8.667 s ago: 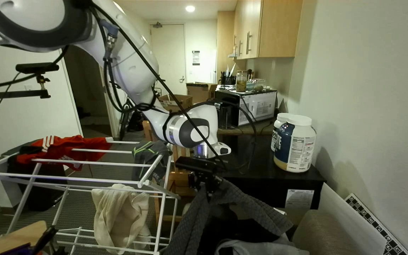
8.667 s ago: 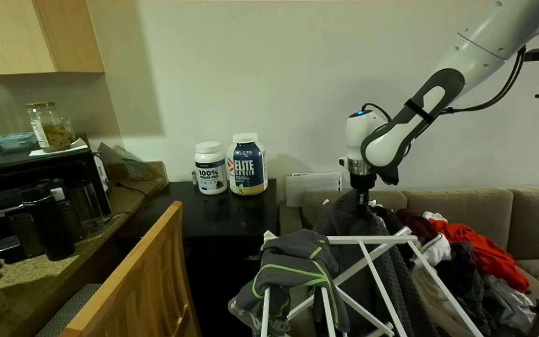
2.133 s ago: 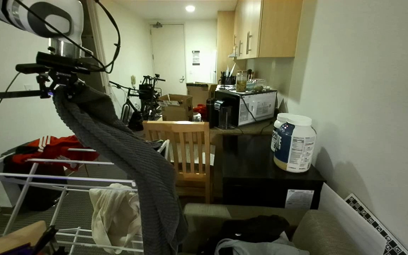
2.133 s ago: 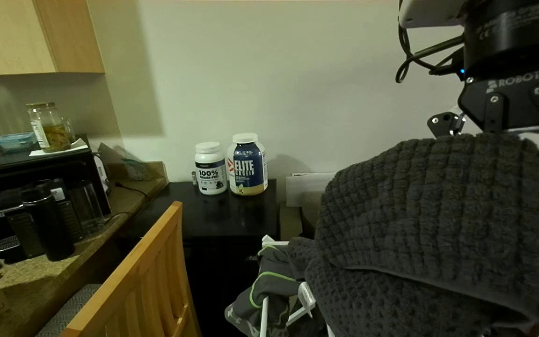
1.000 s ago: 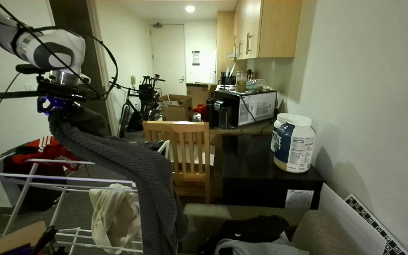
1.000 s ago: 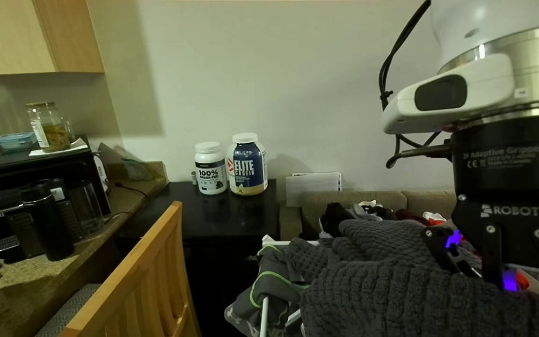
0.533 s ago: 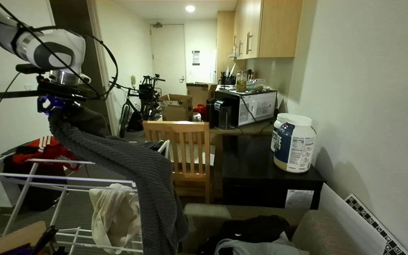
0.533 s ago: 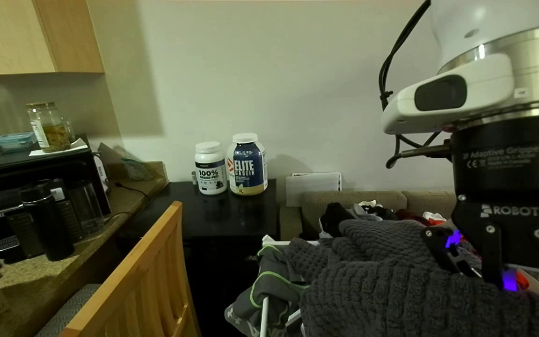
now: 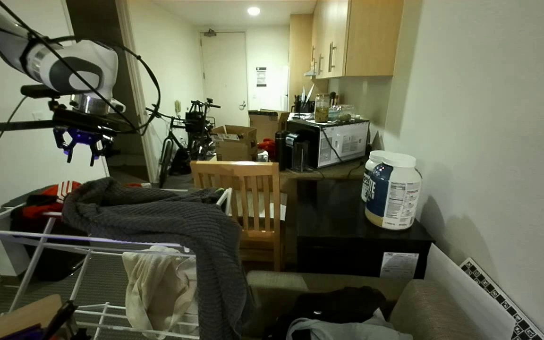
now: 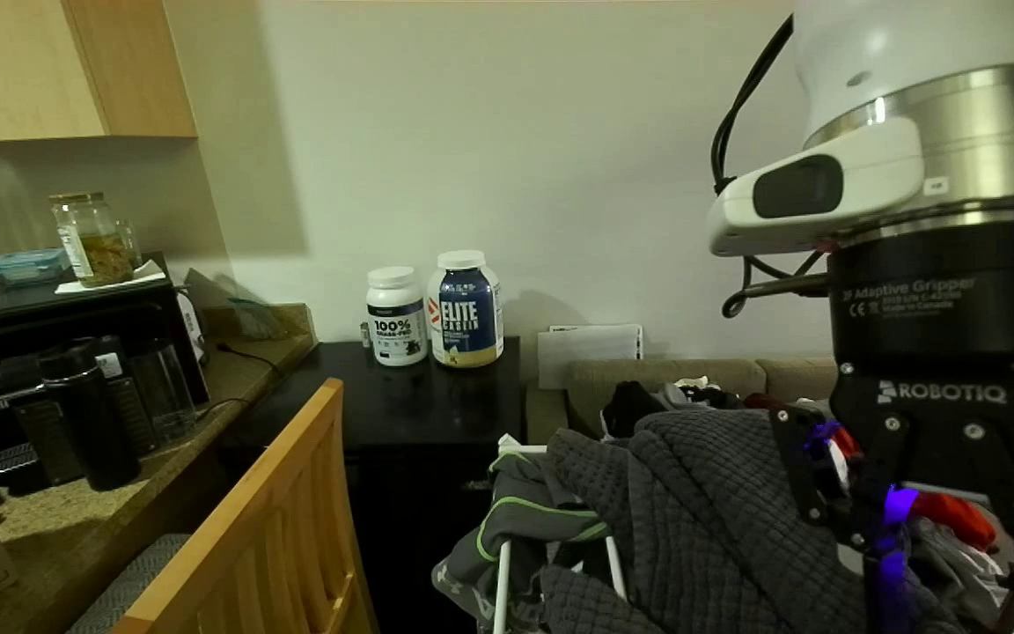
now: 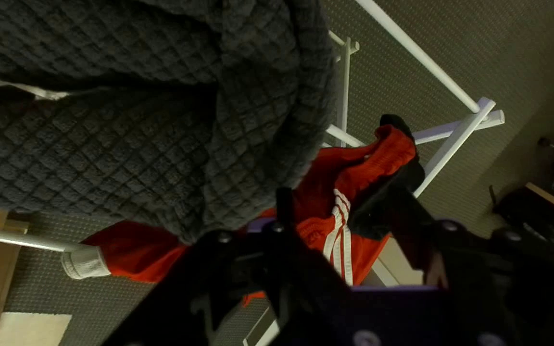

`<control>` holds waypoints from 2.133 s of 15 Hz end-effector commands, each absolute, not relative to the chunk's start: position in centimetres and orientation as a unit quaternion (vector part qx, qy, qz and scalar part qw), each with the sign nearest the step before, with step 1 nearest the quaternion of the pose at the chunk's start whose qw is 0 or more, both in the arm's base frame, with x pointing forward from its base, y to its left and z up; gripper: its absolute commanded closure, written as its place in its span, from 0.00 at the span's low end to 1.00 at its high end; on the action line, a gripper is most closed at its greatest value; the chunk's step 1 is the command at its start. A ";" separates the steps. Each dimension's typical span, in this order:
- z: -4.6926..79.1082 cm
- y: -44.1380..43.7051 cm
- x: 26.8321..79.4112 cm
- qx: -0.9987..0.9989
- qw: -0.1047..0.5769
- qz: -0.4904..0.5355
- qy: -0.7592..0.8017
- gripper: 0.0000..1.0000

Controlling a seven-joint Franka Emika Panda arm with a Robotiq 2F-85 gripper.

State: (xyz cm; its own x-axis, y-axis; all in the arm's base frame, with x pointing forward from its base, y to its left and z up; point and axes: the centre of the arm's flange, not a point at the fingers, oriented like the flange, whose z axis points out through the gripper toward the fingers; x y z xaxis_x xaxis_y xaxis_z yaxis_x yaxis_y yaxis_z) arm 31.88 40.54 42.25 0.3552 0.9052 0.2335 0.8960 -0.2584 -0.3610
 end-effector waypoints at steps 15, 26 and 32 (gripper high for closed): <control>55.2 24.5 25.8 -0.935 0.134 0.081 -0.318 0.00; 55.4 24.5 25.9 -0.935 0.127 0.079 -0.321 0.00; 55.4 24.5 25.9 -0.935 0.127 0.079 -0.321 0.00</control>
State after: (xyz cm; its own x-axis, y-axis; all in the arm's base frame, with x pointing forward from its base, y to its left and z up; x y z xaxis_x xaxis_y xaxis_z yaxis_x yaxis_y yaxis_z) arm 25.88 24.49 55.43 0.7818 0.6199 -0.0670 0.5795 -0.7620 -0.2890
